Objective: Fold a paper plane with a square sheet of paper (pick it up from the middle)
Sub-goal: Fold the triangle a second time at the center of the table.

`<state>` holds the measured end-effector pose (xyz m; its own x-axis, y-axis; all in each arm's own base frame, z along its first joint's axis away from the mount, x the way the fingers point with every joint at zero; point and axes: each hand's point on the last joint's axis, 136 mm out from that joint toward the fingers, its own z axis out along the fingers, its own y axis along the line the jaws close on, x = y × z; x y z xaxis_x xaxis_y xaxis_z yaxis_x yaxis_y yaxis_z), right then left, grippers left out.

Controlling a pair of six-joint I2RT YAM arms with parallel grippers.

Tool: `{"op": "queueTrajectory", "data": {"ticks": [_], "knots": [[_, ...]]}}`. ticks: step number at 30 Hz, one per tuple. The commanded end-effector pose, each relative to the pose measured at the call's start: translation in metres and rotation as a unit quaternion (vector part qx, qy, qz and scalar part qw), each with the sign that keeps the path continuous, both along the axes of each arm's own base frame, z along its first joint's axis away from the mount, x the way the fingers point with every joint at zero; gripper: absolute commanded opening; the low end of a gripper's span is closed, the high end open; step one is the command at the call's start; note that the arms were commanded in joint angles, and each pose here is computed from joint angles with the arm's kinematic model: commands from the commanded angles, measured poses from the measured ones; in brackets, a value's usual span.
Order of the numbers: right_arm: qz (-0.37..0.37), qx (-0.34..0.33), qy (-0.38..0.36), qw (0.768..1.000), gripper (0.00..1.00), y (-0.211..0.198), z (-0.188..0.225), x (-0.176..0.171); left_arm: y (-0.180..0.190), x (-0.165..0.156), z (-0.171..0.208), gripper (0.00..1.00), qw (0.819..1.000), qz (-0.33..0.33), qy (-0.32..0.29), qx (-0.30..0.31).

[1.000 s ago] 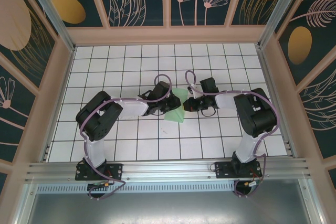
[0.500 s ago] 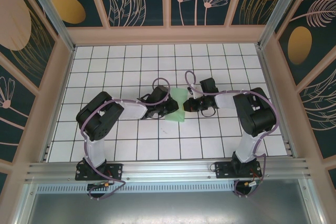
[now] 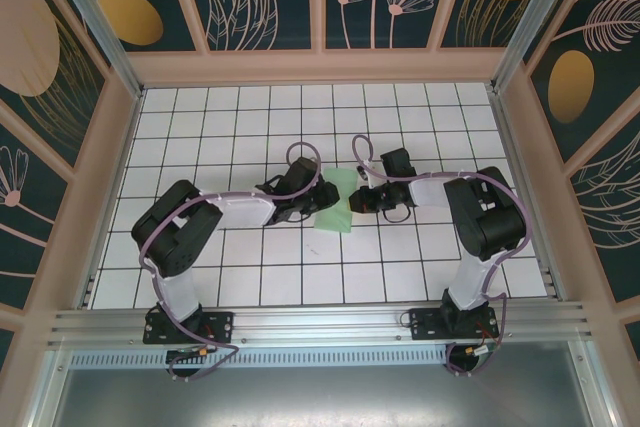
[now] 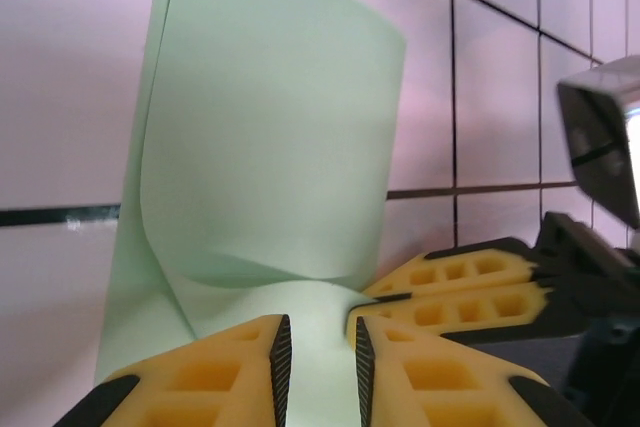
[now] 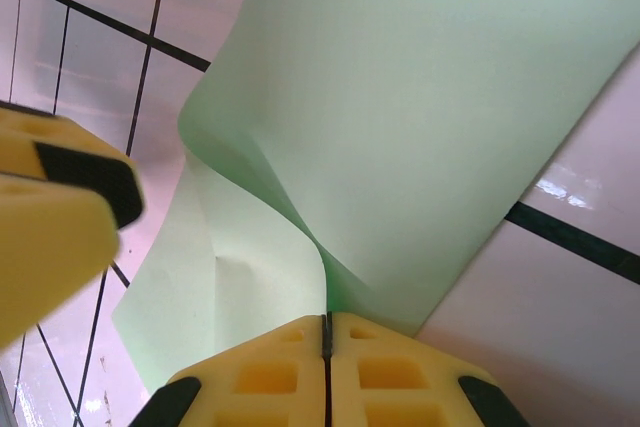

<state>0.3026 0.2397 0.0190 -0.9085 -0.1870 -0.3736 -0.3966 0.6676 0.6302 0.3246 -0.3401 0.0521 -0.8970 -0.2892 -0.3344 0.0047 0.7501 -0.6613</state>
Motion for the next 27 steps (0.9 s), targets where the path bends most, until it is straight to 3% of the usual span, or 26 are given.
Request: {"op": "queueTrajectory", "data": {"ticks": [1, 3, 18, 27], "knots": [[0.007, -0.002, -0.003, 1.0, 0.09, 0.0, -0.002, 0.003, 0.007, 0.006, -0.001, 0.28, 1.0, 0.007, -0.01, 0.026], [0.007, -0.001, -0.003, 1.0, 0.09, 0.001, -0.002, 0.003, -0.002, 0.012, 0.006, 0.27, 1.0, 0.002, -0.016, 0.015], [0.007, -0.004, 0.001, 1.0, 0.09, 0.0, -0.005, 0.003, 0.009, 0.011, -0.04, 0.26, 0.999, 0.008, 0.005, 0.051], [0.006, -0.006, -0.001, 1.0, 0.09, -0.001, -0.005, 0.003, 0.009, 0.014, -0.023, 0.28, 0.999, 0.008, -0.008, 0.043]]}}
